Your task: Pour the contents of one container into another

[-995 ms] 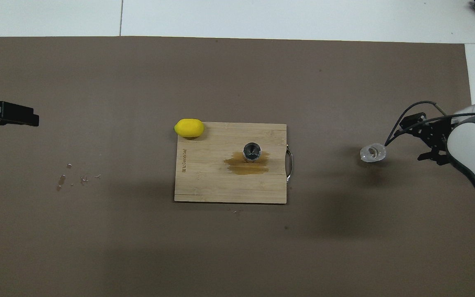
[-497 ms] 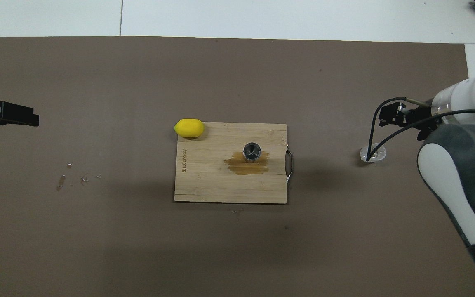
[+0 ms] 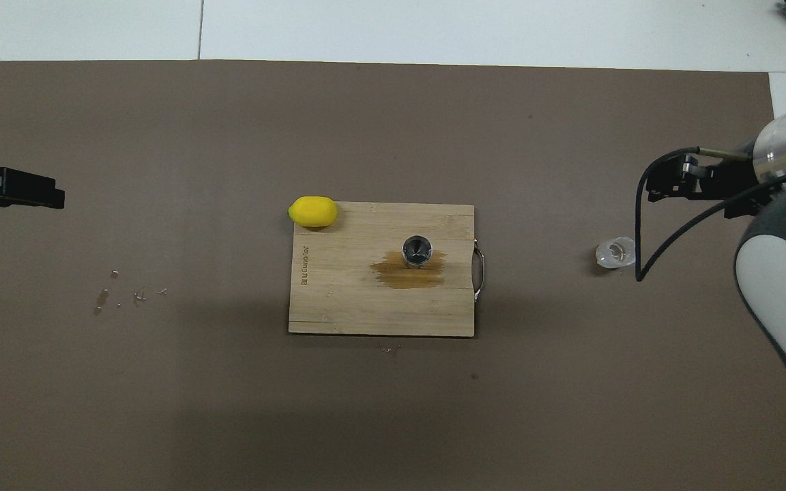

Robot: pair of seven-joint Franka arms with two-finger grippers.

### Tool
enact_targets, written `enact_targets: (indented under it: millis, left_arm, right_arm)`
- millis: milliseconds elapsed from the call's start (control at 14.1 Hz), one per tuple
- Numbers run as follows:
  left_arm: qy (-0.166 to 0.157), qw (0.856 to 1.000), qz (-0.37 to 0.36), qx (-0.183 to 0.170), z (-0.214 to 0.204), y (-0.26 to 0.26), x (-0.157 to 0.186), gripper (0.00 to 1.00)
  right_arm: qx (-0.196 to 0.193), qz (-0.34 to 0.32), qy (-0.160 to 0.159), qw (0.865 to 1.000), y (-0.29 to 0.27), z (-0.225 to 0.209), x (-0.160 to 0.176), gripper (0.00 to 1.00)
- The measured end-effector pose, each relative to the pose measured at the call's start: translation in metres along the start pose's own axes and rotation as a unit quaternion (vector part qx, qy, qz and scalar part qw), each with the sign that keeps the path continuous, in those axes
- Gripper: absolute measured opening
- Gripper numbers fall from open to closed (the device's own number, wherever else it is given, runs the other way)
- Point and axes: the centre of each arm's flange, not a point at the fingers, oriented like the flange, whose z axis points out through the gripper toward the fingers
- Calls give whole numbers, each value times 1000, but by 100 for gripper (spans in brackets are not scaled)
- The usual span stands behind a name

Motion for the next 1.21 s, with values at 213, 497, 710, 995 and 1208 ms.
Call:
enact_targets:
  millis: [213, 497, 710, 995, 1208]
  left_arm:
    - [0, 1000, 0, 0, 0, 0, 0, 100]
    - [0, 1000, 0, 0, 0, 0, 0, 100]
    - [0, 1000, 0, 0, 0, 0, 0, 100]
    - [0, 1000, 0, 0, 0, 0, 0, 100]
    - [0, 1000, 0, 0, 0, 0, 0, 100]
  right_arm:
    - [-6, -20, -16, 1000, 6, -7, -10, 100]
    - [-7, -25, -17, 1000, 7, -6, -10, 100]
    - [-9, -28, -26, 999, 5, -4, -13, 100]
    - [-6, -32, -32, 999, 0, -4, -16, 100]
    - [-6, -35, -33, 999, -4, -6, -19, 100]
